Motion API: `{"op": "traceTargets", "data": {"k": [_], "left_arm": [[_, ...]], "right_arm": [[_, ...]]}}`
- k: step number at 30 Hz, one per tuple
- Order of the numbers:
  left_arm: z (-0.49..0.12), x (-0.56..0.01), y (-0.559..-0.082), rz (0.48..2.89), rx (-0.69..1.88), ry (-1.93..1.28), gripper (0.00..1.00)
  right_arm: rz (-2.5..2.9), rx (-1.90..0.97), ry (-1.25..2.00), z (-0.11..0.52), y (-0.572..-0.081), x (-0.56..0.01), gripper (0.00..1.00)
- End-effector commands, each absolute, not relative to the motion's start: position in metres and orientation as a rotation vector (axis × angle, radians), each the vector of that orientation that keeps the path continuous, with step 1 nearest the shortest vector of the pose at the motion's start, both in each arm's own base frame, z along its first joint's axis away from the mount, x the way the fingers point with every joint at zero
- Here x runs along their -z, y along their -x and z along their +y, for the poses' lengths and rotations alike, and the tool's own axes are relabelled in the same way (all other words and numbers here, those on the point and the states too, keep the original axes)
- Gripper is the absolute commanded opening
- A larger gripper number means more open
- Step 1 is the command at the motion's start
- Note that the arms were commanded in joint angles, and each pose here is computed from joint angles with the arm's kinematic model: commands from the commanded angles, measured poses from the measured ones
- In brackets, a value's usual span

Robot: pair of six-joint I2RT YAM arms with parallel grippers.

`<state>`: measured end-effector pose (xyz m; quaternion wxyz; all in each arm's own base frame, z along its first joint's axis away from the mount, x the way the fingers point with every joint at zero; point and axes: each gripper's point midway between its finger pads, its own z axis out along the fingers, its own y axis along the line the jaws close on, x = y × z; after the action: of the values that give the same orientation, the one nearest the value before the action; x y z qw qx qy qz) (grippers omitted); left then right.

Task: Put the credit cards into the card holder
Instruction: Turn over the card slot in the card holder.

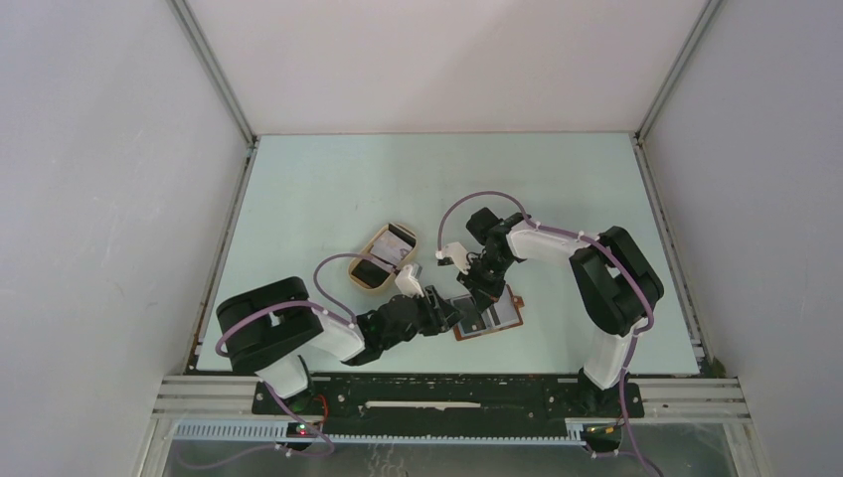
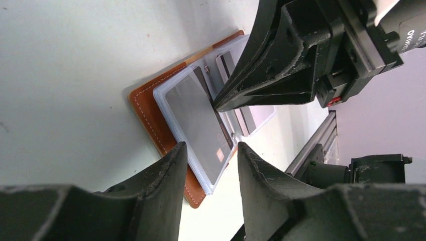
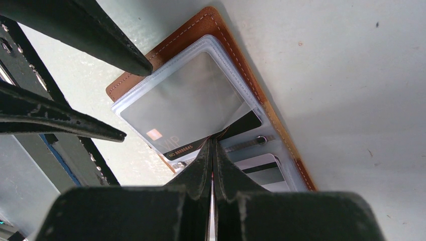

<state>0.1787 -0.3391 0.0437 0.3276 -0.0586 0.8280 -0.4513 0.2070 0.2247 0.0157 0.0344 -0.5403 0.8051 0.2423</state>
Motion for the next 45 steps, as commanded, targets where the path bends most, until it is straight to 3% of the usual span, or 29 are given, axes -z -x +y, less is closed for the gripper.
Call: {"op": "traceTargets", "data": {"k": [1, 22, 45], "left_arm": [[-0.342, -0.055, -0.186, 2.132, 1.189, 0.177, 0.46], [-0.35, -0.058, -0.186, 2.13, 1.216, 0.161, 0.45], [-0.353, -0.06, -0.186, 2.118, 1.24, 0.157, 0.34]], "right_arm": [[2.491, -0.693, 1.68, 0.222, -0.211, -0.013, 0.04], [2.491, -0.693, 1.68, 0.222, -0.21, -0.014, 0.04], [2.49, -0.693, 1.68, 0.222, -0.21, -0.013, 0.04]]}}
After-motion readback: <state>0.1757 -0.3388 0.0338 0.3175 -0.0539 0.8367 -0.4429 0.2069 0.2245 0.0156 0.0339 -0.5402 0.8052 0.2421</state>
